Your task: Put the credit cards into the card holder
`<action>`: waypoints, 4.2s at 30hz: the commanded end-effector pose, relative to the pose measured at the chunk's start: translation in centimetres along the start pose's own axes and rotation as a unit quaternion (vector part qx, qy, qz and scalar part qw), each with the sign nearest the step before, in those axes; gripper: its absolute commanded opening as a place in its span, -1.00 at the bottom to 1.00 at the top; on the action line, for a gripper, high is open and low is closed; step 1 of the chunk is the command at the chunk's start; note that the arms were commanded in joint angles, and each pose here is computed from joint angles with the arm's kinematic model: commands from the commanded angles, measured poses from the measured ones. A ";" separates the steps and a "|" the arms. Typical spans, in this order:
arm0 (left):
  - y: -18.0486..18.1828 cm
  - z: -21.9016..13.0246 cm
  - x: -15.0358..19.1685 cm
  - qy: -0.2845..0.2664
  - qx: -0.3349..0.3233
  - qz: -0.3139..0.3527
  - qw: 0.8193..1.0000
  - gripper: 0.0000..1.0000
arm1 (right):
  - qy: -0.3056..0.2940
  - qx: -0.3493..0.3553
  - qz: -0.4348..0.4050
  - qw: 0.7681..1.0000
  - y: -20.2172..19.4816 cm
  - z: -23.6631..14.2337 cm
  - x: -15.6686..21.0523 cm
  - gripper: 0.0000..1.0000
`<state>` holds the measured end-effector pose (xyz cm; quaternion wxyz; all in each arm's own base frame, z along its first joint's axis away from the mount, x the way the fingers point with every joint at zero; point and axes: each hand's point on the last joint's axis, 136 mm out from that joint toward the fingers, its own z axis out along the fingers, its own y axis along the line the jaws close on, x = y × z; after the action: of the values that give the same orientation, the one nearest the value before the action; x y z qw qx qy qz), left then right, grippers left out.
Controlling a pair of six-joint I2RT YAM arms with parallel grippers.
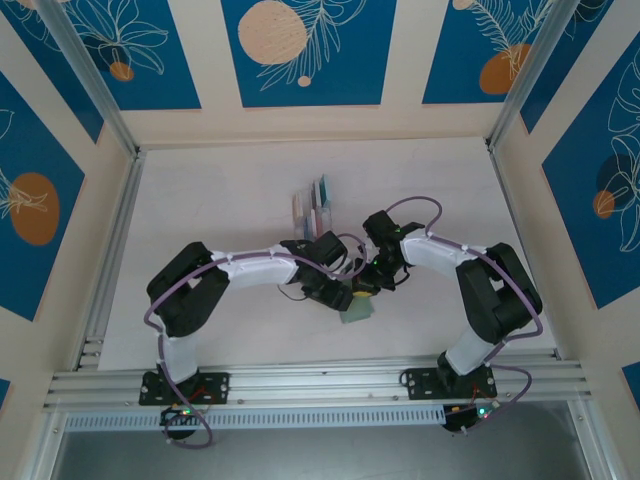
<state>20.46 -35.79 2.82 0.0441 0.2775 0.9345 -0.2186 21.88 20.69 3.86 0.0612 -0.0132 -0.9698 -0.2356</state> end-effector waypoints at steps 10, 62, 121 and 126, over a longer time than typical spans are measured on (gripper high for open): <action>0.2 0.9 2.1 0.037 0.024 -0.029 0.999 0.21 | 0.050 0.009 0.038 0.998 -1.6 1.7 1.0 -1.00; 0.9 0.1 -1.5 -0.009 0.059 -0.041 0.997 -0.12 | 0.106 -0.220 0.131 0.961 0.8 -0.7 2.7 -1.00; 1.0 0.5 -1.2 -0.006 0.058 -0.046 0.997 -0.13 | 0.078 -0.144 0.130 0.978 0.2 0.7 1.9 -1.00; 1.1 0.8 -1.1 -0.006 0.059 -0.049 0.997 -0.13 | 0.085 -0.199 0.133 0.967 1.5 -0.3 1.4 -1.00</action>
<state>22.33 -35.77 2.89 0.0279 0.2298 0.9301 -0.2851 19.97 21.40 3.90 0.1781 -0.1338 -0.8971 -0.3815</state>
